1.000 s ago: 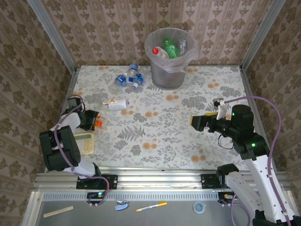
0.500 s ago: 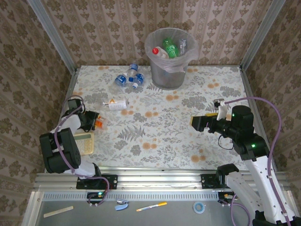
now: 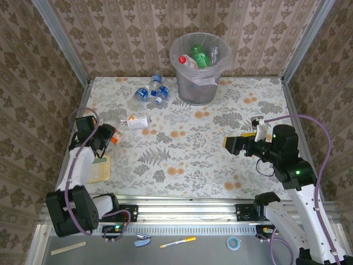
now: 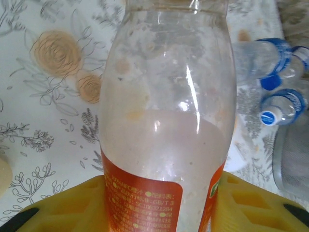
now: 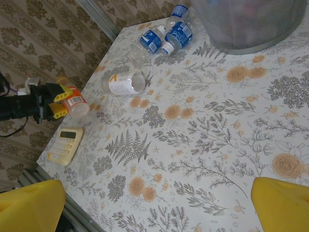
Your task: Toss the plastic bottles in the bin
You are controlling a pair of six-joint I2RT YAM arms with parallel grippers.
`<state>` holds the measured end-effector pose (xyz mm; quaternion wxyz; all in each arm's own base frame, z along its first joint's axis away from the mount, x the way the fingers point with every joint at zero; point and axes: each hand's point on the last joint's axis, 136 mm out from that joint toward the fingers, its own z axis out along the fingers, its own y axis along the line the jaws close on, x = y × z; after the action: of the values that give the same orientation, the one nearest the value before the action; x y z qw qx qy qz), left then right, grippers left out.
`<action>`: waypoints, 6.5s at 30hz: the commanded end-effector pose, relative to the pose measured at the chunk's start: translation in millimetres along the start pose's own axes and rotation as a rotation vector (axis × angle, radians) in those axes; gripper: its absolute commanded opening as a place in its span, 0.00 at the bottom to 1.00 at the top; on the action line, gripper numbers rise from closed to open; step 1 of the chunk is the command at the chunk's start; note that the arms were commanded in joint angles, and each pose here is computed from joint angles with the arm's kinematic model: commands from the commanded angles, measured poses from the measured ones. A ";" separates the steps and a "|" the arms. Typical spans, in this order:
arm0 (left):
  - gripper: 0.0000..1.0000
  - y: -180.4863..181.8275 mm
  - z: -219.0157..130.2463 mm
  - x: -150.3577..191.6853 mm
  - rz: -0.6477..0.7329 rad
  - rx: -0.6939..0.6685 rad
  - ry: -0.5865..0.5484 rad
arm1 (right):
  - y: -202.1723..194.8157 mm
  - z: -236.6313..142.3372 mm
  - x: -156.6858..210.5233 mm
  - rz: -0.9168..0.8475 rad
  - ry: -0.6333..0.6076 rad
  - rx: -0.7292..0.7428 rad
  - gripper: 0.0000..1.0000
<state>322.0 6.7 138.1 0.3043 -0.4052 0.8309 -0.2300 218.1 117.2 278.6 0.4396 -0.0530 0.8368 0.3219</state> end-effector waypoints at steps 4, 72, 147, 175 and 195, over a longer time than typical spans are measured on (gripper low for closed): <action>0.25 -26.6 -33.9 -3.8 0.183 0.090 -0.098 | -2.7 0.0 7.0 0.003 0.012 0.011 1.00; 0.22 -233.5 -136.6 235.4 1.276 1.021 0.088 | 105.5 74.0 -24.3 -0.123 0.105 -0.379 0.97; 1.00 -160.3 -171.8 219.0 1.271 0.981 -0.059 | 85.4 68.4 -90.2 -0.264 -0.163 -0.126 0.08; 1.00 -124.6 -158.8 168.5 1.194 0.720 -0.207 | 130.4 -8.6 -269.5 -0.583 -1.000 -0.010 0.07; 1.00 -125.4 -161.9 156.5 1.170 0.670 -0.225 | 70.4 68.1 -325.1 -0.465 -0.874 0.158 0.06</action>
<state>200.5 -176.8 268.5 0.5687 0.2262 0.7576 -0.2268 398.9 151.4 556.6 0.8430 -0.0870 0.5077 0.1546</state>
